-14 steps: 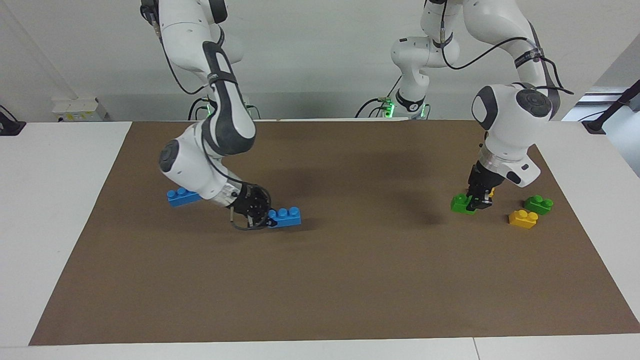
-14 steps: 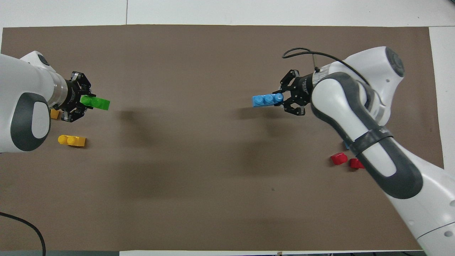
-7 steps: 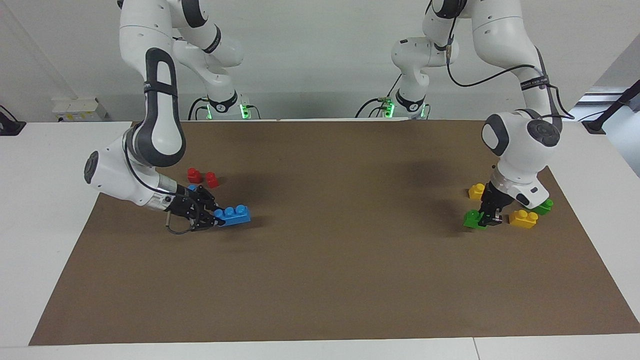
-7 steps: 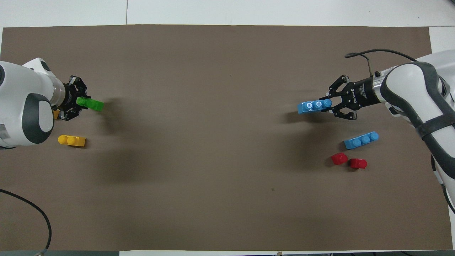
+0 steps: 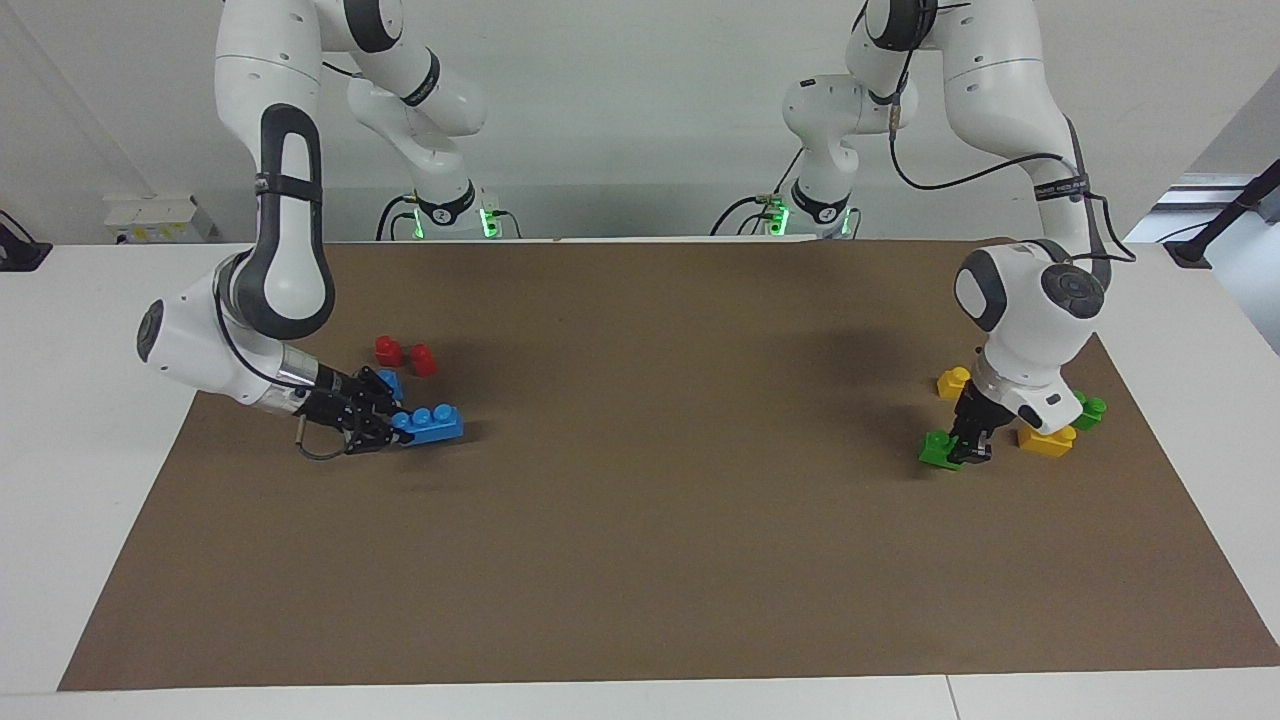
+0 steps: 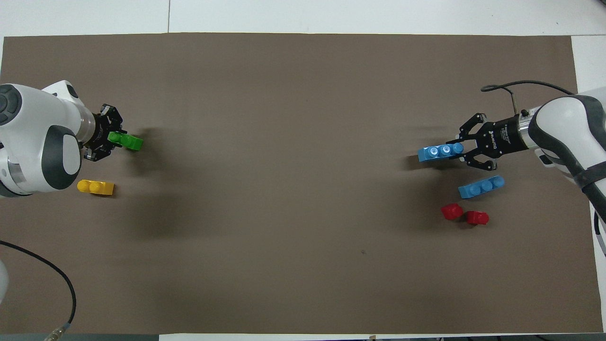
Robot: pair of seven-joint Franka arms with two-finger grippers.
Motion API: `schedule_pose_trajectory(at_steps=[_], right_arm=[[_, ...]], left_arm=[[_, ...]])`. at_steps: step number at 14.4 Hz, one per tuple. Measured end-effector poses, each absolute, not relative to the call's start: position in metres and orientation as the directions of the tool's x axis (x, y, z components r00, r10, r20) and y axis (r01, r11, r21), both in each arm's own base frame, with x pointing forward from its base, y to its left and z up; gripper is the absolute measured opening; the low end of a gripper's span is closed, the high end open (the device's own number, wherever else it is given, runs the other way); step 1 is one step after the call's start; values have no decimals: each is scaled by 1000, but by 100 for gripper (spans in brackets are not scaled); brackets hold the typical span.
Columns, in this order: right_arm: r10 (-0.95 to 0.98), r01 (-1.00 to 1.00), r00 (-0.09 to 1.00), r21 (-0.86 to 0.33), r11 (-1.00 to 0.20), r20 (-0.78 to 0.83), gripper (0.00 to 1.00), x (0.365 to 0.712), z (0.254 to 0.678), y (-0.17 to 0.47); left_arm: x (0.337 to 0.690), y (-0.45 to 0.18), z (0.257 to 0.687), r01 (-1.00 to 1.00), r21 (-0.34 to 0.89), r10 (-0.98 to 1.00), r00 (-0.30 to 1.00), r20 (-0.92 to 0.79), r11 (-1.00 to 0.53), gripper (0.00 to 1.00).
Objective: Remove green block with left arm and hold with right
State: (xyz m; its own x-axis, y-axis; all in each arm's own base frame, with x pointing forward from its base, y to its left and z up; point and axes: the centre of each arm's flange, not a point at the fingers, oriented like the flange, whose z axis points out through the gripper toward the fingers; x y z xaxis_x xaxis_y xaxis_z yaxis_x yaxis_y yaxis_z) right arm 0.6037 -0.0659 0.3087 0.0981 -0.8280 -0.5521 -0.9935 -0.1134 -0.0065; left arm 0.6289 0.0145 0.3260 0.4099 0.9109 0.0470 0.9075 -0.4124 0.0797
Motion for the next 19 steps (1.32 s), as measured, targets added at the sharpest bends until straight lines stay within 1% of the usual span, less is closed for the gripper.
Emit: schedule_pose_trajectory(at_steps=[7, 12, 13, 14, 15, 16, 19], right_arm=[[-853, -997, 75, -15, -79, -517, 34, 597, 293, -75], [-863, -997, 71, -22, -70, -500, 34, 594, 284, -72], [-865, -997, 71, -26, -67, -497, 40, 594, 283, -72], [-866, -997, 71, -28, -66, -495, 49, 594, 283, -72], [-866, -997, 71, -28, -66, -495, 59, 594, 283, -72], [-866, -997, 72, -28, -66, -495, 69, 594, 283, -72], [-865, -997, 80, -33, -74, -495, 99, 594, 291, -70]], left_arm=[[629, 17, 325, 899, 80, 903, 428, 49, -430, 34], [629, 45, 325, 903, 90, 907, 416, 58, -420, 34], [629, 46, 325, 899, 90, 904, 424, 60, -428, 34], [629, 46, 323, 888, 88, 893, 446, 62, -450, 40], [630, 47, 322, 872, 85, 876, 477, 65, -482, 40], [630, 47, 321, 852, 84, 856, 513, 69, -517, 44], [639, 46, 336, 792, 103, 798, 594, 99, -602, 74]])
